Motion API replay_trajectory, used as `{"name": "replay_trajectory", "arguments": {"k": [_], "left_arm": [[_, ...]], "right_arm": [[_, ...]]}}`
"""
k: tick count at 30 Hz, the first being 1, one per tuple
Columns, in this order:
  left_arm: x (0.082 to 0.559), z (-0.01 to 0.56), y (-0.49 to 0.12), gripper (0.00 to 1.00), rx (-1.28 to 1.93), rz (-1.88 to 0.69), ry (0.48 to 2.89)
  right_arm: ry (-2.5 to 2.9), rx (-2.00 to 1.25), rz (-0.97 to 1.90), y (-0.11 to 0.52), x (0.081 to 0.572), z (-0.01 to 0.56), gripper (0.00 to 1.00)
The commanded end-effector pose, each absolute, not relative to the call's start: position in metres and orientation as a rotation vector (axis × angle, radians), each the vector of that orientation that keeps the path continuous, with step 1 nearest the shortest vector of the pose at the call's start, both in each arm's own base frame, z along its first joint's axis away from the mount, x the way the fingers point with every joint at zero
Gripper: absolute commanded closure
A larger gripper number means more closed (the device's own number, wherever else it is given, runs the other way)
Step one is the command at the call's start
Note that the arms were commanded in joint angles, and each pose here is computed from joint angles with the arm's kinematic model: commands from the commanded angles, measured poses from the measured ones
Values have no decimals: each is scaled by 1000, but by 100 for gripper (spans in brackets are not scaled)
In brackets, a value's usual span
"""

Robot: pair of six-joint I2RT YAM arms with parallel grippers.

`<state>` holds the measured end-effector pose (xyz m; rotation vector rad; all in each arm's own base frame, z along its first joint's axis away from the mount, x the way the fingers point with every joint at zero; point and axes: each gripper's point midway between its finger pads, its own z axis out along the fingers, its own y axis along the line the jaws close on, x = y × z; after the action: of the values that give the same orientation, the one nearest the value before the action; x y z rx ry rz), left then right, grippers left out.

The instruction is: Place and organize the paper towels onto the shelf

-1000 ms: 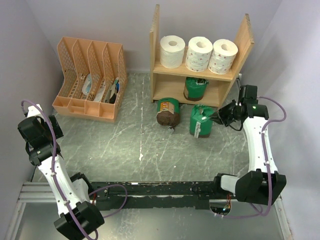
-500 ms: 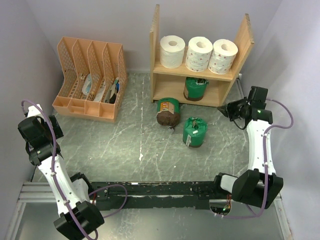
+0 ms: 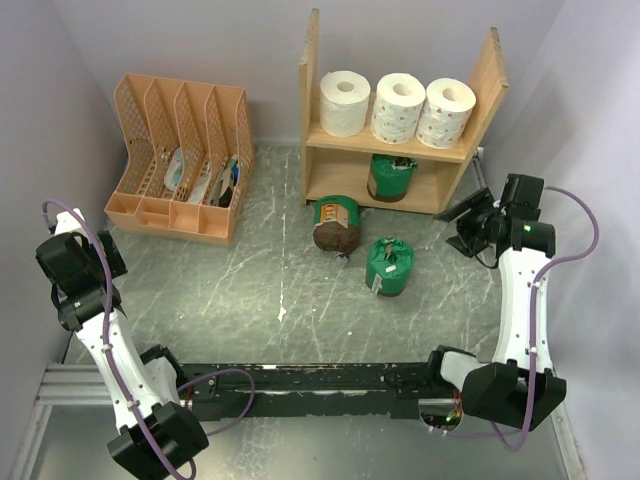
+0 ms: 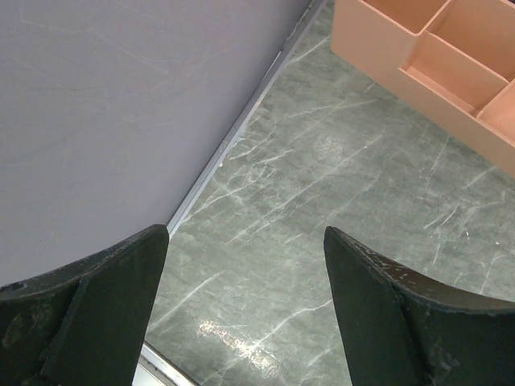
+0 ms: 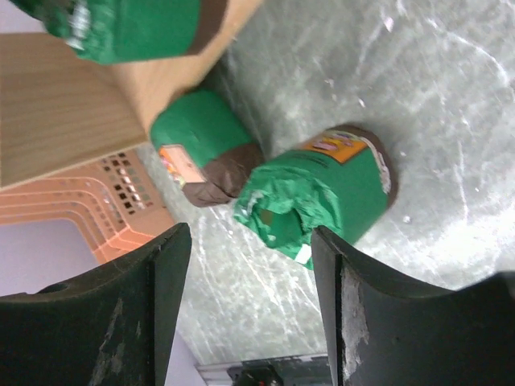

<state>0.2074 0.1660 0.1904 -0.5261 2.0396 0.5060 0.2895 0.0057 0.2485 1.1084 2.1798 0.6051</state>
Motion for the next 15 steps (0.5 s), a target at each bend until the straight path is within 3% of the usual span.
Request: {"name": "replay_trajectory", "arguments": {"k": [1, 10, 15], "left_arm": [[206, 202, 168, 10, -530, 521, 2001], [206, 204, 168, 10, -530, 523, 1994], [206, 204, 168, 9, -528, 522, 1992]], "right_arm": [[2289, 1097, 564, 12, 270, 218, 41], [2330, 997, 598, 69, 276, 207, 40], [2424, 1009, 498, 70, 280, 189, 39]]}}
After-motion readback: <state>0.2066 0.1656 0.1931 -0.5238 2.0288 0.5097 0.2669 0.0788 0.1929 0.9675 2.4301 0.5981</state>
